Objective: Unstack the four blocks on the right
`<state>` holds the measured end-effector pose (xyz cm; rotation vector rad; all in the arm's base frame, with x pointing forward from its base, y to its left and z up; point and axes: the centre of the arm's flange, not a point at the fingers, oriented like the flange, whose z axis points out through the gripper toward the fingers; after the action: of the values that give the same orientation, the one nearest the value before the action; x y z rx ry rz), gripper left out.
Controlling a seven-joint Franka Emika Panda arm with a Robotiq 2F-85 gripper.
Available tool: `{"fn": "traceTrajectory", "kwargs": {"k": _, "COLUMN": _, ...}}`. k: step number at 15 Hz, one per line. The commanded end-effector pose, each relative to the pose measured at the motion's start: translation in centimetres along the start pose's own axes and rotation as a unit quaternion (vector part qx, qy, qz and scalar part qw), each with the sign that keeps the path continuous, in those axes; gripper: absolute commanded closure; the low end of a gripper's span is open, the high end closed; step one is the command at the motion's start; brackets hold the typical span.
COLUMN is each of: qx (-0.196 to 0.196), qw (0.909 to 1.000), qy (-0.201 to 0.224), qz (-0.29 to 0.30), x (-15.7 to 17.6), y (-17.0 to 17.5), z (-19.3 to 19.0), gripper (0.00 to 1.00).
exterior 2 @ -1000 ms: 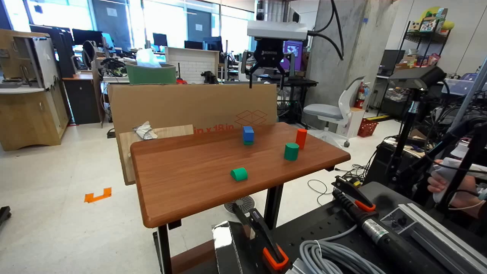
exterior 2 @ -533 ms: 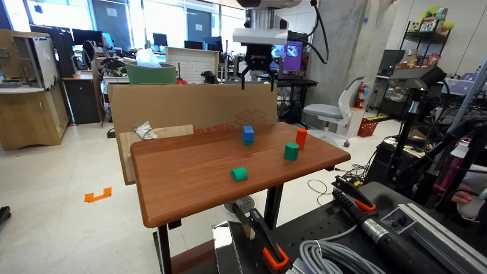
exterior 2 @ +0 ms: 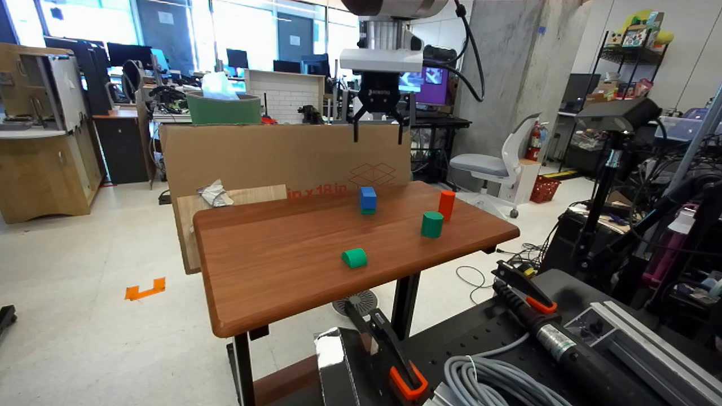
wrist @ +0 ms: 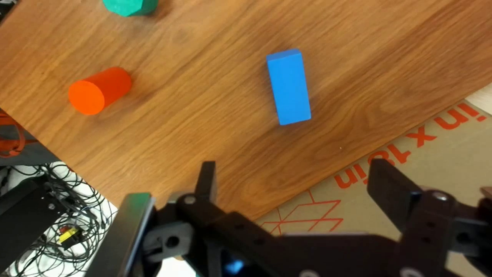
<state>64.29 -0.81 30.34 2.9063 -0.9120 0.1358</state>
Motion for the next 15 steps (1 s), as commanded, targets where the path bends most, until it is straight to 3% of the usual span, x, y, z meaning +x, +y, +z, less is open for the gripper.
{"fn": "traceTrajectory", "kwargs": {"k": 1, "qx": 0.003, "qw": 0.999, "qy": -0.034, "qz": -0.029, "x": -2.0, "y": 0.7, "z": 1.2, "gripper": 0.0}}
{"fn": "traceTrajectory", "kwargs": {"k": 10, "qx": -0.025, "qw": 0.9976, "qy": -0.05, "qz": -0.042, "x": -3.3, "y": 1.2, "z": 6.9, "gripper": 0.0}}
{"fn": "traceTrajectory", "kwargs": {"k": 15, "qx": -0.009, "qw": 0.9979, "qy": -0.055, "qz": -0.034, "x": -2.9, "y": 0.8, "z": 8.5, "gripper": 0.0}}
